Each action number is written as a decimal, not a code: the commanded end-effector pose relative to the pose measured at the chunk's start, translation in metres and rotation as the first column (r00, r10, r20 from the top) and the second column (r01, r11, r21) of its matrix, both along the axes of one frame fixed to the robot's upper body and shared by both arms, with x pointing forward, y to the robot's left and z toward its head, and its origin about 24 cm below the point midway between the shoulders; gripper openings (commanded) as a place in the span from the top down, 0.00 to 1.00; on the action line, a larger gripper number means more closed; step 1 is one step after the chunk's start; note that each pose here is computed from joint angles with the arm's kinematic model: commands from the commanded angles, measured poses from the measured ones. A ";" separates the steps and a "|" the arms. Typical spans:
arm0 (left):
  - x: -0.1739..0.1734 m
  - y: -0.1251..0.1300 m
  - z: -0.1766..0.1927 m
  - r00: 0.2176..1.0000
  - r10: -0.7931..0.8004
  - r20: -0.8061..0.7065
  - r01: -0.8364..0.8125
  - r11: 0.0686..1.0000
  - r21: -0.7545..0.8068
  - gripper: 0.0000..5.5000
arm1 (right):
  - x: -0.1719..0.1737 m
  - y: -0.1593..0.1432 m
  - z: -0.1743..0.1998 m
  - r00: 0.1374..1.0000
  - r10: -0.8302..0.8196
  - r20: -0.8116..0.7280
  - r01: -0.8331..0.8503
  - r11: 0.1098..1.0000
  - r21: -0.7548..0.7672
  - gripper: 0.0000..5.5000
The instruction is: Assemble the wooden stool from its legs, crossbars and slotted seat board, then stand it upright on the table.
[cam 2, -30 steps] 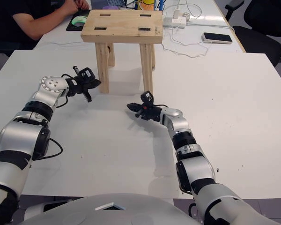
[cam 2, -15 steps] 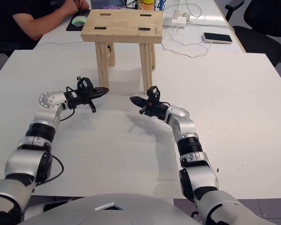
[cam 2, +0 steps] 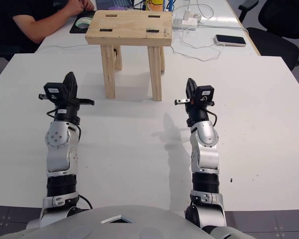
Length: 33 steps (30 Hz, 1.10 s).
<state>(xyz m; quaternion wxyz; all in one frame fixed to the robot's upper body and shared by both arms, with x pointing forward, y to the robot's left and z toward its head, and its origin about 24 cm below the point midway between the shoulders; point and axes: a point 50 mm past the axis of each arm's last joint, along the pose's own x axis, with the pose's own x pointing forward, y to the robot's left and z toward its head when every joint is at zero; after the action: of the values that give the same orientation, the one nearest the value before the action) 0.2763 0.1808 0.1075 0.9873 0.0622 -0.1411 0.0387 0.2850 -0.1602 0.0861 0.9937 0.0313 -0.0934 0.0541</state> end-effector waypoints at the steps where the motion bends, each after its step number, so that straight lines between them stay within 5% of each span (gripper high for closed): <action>1: 0.011 -0.005 0.018 0.998 0.018 0.056 -0.022 0.998 0.058 1.00 | 0.005 0.004 0.006 0.999 -0.009 0.033 0.011 0.999 -0.034 1.00; 7: 0.012 -0.014 0.009 1.000 -0.014 0.009 0.013 0.999 0.044 1.00 | 0.010 0.000 0.003 0.993 -0.116 0.029 0.119 0.988 -0.103 1.00; 13: 0.020 -0.009 0.009 0.979 0.200 0.037 -0.202 0.977 0.074 1.00 | 0.013 0.010 -0.002 0.998 -0.061 0.020 0.063 0.993 -0.095 1.00; 22: 0.023 -0.018 -0.001 0.994 0.102 0.027 -0.105 0.987 0.120 1.00 | 0.024 0.013 -0.013 0.984 -0.131 -0.120 0.120 0.988 -0.093 1.00; 33: 0.024 -0.031 -0.002 0.991 -0.124 0.056 0.123 0.992 0.014 1.00 | 0.027 0.020 -0.001 0.995 -0.085 -0.046 0.076 0.983 -0.168 1.00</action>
<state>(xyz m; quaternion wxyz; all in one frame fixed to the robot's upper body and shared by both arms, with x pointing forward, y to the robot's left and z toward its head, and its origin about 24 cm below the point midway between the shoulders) 0.2990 0.1514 0.1053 0.9830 0.0622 -0.1725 -0.0083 0.3078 -0.1420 0.0777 0.9974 -0.0545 -0.0457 0.0123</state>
